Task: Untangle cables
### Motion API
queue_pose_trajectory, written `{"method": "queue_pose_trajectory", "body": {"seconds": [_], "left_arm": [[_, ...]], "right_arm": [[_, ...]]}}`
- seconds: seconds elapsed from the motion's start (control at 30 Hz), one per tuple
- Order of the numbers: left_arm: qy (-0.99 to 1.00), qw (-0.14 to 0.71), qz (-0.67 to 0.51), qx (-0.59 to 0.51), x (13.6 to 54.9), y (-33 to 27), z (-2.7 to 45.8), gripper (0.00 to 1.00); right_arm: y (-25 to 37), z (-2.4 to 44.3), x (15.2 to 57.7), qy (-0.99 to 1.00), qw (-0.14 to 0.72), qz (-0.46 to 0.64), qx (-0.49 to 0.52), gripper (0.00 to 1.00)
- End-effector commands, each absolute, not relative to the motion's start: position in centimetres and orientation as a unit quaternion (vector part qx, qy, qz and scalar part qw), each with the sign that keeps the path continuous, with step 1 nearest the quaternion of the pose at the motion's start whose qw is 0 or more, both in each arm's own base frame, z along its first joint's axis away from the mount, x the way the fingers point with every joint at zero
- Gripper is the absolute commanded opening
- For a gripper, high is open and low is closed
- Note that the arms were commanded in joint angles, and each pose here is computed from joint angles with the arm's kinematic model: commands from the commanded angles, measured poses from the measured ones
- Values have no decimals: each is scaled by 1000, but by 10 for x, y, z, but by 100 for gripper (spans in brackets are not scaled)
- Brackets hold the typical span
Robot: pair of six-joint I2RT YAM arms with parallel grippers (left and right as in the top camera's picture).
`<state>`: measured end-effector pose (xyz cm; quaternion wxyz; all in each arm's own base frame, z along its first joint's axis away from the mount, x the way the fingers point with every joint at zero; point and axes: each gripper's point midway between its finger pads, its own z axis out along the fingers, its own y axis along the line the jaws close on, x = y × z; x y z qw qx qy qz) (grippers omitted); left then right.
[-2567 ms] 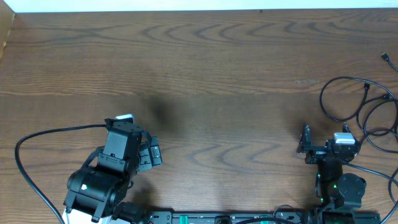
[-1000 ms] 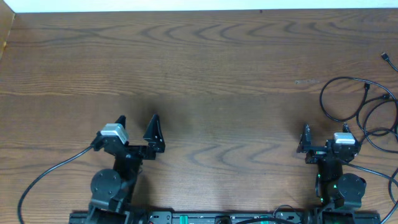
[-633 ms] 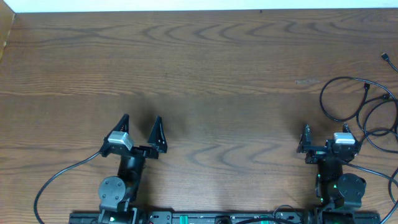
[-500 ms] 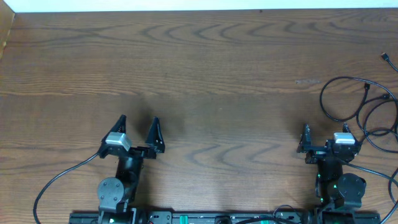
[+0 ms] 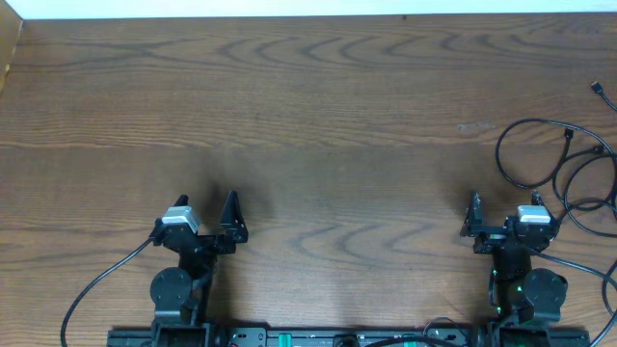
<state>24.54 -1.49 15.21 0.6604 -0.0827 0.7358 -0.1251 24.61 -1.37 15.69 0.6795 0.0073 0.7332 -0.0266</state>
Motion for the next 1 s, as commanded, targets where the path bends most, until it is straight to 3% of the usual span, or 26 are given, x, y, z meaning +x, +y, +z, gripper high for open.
{"method": "queue_pose_trajectory", "body": {"seconds": [0.0,0.97], "left_arm": [[754,644,-111,-67,243,-15,138,98],[755,648,-87,-39,244,-15,139,98]], "right_arm": [[-14,156,246,733,679,-32,6,99],[-14,156,246,733,679,-32,6,99]]}}
